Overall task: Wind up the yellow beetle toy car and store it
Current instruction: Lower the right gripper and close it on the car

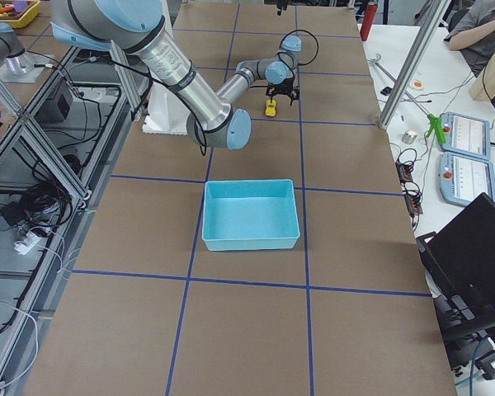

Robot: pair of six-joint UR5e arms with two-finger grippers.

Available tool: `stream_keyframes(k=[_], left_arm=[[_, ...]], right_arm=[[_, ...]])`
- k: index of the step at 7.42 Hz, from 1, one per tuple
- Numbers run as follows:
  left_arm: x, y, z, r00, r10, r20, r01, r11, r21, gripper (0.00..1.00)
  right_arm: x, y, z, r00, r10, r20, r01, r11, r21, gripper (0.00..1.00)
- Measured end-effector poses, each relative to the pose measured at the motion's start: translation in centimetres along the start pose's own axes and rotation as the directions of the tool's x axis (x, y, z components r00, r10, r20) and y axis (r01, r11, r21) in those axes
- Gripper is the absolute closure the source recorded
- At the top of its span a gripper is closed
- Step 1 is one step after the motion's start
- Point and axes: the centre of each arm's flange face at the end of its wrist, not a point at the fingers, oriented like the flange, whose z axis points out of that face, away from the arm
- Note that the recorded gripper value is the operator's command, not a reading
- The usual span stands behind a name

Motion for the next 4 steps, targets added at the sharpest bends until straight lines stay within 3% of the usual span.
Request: stream_keyframes(k=[4], left_arm=[[-0.9,0.4,0.5,1.0,-0.021,-0.006,0.021,1.0,-0.01,0.0]], right_arm=[[-2.7,-3.1,2.5,0.999,-0.033,0.022,0.034,0.999,-0.025,0.01]])
